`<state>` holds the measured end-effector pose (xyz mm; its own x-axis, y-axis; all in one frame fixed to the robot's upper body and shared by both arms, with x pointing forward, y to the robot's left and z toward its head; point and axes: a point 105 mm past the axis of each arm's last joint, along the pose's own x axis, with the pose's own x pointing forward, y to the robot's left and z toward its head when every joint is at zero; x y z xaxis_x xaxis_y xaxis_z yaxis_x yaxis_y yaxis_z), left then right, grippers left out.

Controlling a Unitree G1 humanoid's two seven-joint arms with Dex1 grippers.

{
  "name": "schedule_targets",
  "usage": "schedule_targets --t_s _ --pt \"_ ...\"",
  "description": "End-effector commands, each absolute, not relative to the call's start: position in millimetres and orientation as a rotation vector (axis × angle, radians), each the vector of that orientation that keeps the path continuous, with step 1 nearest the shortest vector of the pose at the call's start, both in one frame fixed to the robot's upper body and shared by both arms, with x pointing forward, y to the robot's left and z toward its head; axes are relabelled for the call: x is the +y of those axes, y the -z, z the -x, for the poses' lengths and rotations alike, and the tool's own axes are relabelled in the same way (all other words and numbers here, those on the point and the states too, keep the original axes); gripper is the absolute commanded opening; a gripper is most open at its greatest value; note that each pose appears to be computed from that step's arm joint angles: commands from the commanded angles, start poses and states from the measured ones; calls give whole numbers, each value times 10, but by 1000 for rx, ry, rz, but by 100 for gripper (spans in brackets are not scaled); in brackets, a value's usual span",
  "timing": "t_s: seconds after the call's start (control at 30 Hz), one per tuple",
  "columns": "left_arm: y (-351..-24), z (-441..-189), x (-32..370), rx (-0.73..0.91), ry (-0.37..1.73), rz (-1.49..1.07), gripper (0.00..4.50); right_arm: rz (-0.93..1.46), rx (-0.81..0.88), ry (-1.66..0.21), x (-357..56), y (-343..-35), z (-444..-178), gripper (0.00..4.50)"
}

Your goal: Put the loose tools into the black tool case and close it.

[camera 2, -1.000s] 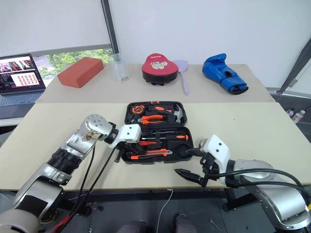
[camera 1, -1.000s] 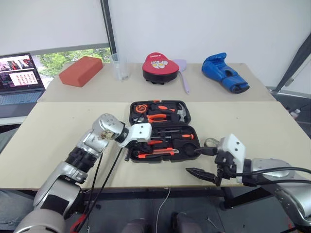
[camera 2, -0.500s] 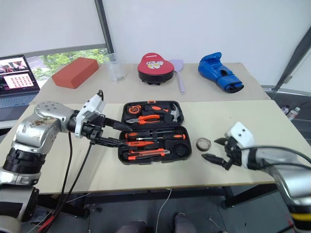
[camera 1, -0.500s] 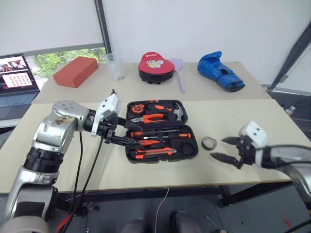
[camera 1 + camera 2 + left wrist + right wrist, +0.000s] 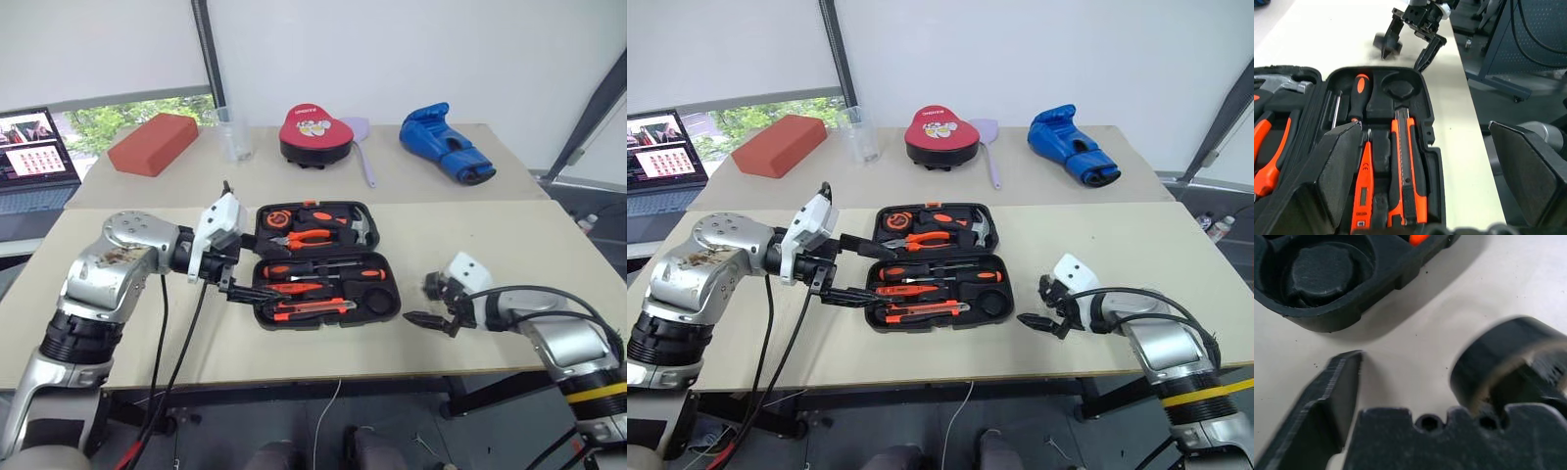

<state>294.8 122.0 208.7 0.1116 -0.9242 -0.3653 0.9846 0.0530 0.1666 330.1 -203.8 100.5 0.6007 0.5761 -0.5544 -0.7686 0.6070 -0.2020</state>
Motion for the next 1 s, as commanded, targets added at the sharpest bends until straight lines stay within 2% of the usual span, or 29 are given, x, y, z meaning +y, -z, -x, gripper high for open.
schedule_targets --t_s 0.03,0.07,0.1,0.3,0.4,0.53,0.7,0.87,0.93,0.97,1.0 --pt "-2168 -2919 1197 129 1461 -468 450 471 431 -793 -2058 -1075 -3354 265" --pt "-2169 -2921 1193 127 1461 -468 450 470 425 -797 -2052 -1084 -3355 244" --pt "-2165 -2922 1190 127 1461 -471 450 462 415 -800 -2044 -1119 -3351 198" --pt "-2066 -2901 1201 146 1477 -518 450 441 372 -832 -2030 -1334 -3259 2" --pt "-2052 -2891 1206 149 1485 -522 450 445 320 -900 -1942 -1547 -3188 2" --pt "-2013 -2867 1219 166 1500 -542 450 380 289 -1081 -1591 -1732 -2963 2" --pt "-1979 -2851 1227 172 1506 -555 450 441 284 -1125 -1292 -1642 -2940 2" --pt "-1966 -2849 1229 169 1498 -559 450 480 357 -1091 -1267 -1409 -3004 2" --pt "-1964 -2852 1237 168 1493 -560 450 489 380 -1090 -1285 -1362 -3003 79" --pt "-1963 -2853 1241 168 1491 -560 450 483 382 -1099 -1279 -1368 -2991 93" --pt "-1962 -2854 1243 168 1489 -560 450 478 383 -1107 -1273 -1375 -2982 125"
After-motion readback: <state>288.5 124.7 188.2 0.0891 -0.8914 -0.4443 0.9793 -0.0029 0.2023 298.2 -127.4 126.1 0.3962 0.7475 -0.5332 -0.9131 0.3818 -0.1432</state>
